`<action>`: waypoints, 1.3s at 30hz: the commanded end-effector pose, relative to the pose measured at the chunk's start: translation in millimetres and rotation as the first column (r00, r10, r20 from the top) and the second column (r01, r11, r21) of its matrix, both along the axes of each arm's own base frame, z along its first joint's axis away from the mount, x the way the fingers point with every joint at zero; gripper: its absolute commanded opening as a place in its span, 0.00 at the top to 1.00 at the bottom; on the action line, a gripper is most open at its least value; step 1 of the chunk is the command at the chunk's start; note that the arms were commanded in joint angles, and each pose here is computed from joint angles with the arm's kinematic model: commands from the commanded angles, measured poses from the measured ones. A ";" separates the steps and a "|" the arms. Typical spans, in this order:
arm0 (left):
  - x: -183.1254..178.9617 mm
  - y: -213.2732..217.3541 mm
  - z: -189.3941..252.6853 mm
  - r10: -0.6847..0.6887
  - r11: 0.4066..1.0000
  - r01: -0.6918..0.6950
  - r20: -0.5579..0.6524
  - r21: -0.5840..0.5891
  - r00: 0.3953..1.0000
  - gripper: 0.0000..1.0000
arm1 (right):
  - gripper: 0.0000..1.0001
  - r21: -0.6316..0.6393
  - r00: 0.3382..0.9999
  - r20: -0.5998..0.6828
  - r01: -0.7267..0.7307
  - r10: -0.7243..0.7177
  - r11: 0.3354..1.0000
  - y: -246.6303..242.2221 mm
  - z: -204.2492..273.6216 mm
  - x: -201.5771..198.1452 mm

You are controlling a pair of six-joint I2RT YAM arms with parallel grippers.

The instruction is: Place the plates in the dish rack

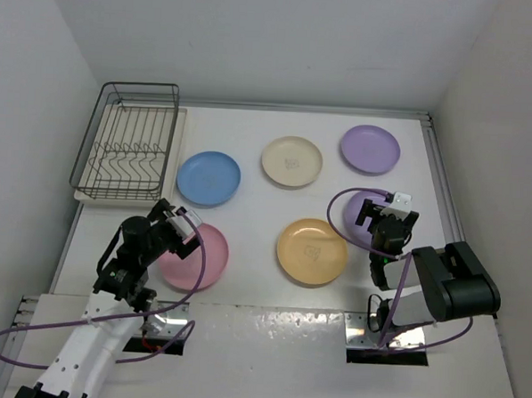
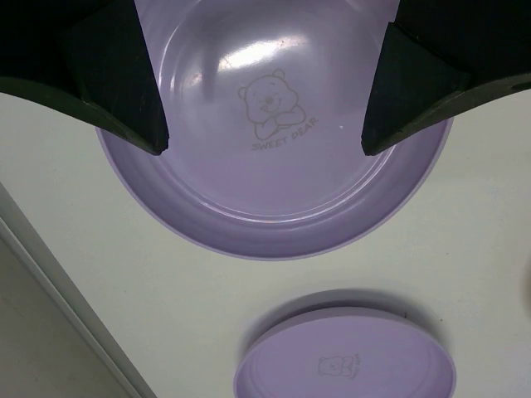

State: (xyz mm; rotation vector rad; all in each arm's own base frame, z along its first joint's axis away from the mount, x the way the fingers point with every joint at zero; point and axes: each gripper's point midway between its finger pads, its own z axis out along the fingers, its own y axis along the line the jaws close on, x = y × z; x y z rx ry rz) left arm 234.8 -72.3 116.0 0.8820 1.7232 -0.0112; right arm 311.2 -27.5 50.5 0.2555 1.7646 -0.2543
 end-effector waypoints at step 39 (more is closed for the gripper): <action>31.7 25.4 -49.1 0.098 0.967 0.089 -0.672 0.238 0.734 0.22 | 0.00 -0.158 0.846 -0.253 -0.515 0.470 0.843 90.7 72.4 -38.5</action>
